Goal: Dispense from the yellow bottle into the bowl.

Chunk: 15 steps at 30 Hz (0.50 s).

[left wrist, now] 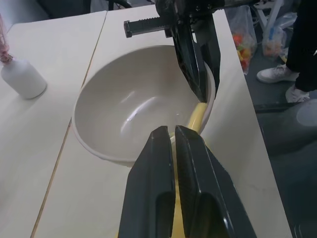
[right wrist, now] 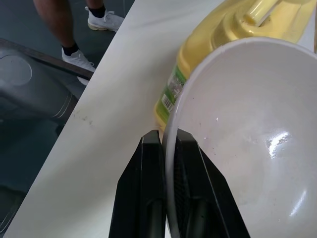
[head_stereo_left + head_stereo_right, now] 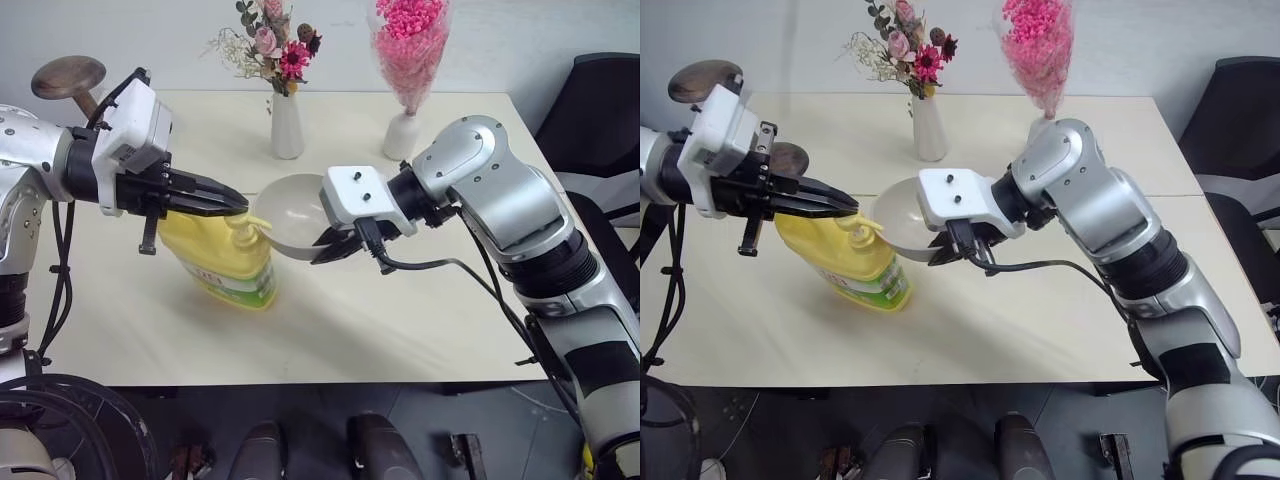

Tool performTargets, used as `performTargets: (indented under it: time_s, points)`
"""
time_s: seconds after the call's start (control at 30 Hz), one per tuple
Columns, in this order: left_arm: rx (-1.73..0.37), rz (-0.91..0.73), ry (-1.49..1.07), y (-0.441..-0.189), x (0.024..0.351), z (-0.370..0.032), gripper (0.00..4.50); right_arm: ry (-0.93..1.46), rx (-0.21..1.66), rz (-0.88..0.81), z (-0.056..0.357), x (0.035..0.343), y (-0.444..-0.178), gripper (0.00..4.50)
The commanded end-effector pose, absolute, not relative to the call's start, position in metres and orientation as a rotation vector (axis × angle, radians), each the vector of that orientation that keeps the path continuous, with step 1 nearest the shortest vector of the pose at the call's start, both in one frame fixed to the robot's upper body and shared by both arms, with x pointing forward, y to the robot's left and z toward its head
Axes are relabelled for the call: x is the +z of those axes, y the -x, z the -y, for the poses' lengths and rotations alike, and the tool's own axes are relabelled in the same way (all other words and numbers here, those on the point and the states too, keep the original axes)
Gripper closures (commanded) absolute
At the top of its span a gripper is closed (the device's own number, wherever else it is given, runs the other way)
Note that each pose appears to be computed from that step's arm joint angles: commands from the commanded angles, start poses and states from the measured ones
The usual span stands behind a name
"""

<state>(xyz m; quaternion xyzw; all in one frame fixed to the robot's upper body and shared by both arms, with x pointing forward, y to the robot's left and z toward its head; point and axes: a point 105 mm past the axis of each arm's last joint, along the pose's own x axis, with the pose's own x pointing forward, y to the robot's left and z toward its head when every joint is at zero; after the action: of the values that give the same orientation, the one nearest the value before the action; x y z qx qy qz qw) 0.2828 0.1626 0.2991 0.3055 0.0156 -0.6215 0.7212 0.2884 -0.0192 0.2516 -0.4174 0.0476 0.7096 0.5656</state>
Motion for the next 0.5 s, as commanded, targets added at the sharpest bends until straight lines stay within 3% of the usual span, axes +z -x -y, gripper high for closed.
performTargets:
  time_s: [0.03, 0.5]
  points:
    - [-1.362, -0.022, -0.686, -0.279, 0.305, -0.165, 4.25, 1.023, 1.672, -0.052, 0.021, 0.262, -0.281, 4.50]
    - [-1.358, -0.124, -0.723, -0.276, 0.289, -0.180, 4.25, 1.036, 1.681, -0.048, 0.023, 0.262, -0.279, 4.50]
